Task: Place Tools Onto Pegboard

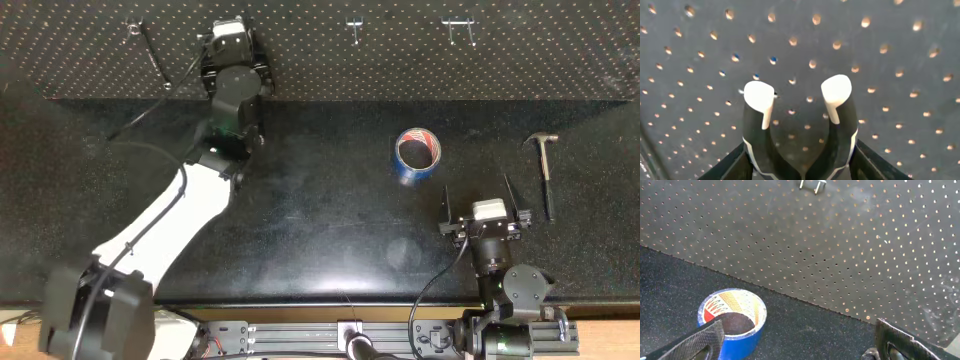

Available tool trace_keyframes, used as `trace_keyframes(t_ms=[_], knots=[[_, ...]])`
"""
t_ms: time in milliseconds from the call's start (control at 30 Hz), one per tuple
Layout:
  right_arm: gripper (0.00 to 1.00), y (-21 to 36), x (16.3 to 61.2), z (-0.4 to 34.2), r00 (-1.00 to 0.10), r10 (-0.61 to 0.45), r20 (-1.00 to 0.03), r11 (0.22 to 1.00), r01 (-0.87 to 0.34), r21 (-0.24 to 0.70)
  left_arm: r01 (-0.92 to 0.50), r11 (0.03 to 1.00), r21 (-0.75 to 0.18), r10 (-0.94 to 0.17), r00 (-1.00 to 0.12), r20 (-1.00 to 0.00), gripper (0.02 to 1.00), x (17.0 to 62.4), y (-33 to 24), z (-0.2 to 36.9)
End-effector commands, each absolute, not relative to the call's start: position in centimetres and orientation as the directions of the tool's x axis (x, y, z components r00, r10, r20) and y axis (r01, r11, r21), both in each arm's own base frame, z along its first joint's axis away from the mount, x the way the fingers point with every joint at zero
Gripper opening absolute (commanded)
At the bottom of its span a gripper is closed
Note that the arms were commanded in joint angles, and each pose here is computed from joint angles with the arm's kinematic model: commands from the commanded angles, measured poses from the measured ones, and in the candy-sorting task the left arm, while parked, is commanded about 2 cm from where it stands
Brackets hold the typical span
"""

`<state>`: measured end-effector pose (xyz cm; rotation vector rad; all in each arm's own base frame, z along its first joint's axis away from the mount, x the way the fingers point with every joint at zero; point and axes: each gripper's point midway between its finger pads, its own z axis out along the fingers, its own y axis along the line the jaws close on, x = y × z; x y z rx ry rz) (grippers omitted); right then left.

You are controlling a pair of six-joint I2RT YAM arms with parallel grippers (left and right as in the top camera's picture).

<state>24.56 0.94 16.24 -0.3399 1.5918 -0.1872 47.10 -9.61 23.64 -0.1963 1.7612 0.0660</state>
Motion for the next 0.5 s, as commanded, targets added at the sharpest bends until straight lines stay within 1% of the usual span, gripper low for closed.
trace_keyframes(t_ms=[33,233,267,300,367,400,433,500], knots=[[0.976,1.1,24.5,16.2,-0.019,-0.336,-0.942,0.937,-0.106,-0.332,-0.167,0.984,-0.065,-0.099,-0.203,-0.974,0.029,47.8,-9.8,22.2],[0.976,1.1,24.5,16.2,-0.019,-0.336,-0.942,0.937,-0.106,-0.332,-0.172,0.985,0.000,-0.055,-0.314,-0.948,0.029,47.6,-9.7,18.4],[0.976,1.1,24.5,16.2,-0.019,-0.336,-0.942,0.937,-0.106,-0.332,-0.172,0.985,0.000,-0.055,-0.315,-0.948,0.174,47.6,-9.7,18.4],[0.976,1.1,24.5,16.2,-0.019,-0.336,-0.942,0.937,-0.106,-0.332,-0.174,0.985,0.002,-0.054,-0.317,-0.947,0.617,47.5,-9.6,18.3],[0.976,1.1,24.5,16.2,-0.019,-0.336,-0.942,0.937,-0.106,-0.332,-0.173,0.985,0.002,-0.054,-0.318,-0.947,0.961,47.5,-9.7,18.3],[0.976,1.1,24.5,16.2,-0.019,-0.336,-0.942,0.937,-0.106,-0.332,-0.173,0.985,0.003,-0.053,-0.319,-0.946,0.993,47.5,-9.6,18.4],[0.976,1.1,24.5,16.2,-0.019,-0.336,-0.942,0.937,-0.106,-0.332,-0.172,0.985,0.010,-0.048,-0.332,-0.942,0.996,47.0,-9.4,18.8],[0.976,1.1,24.5,16.2,-0.019,-0.336,-0.942,0.937,-0.106,-0.332,-0.147,0.989,0.007,-0.045,-0.345,-0.938,0.993,44.8,-9.1,21.5]])
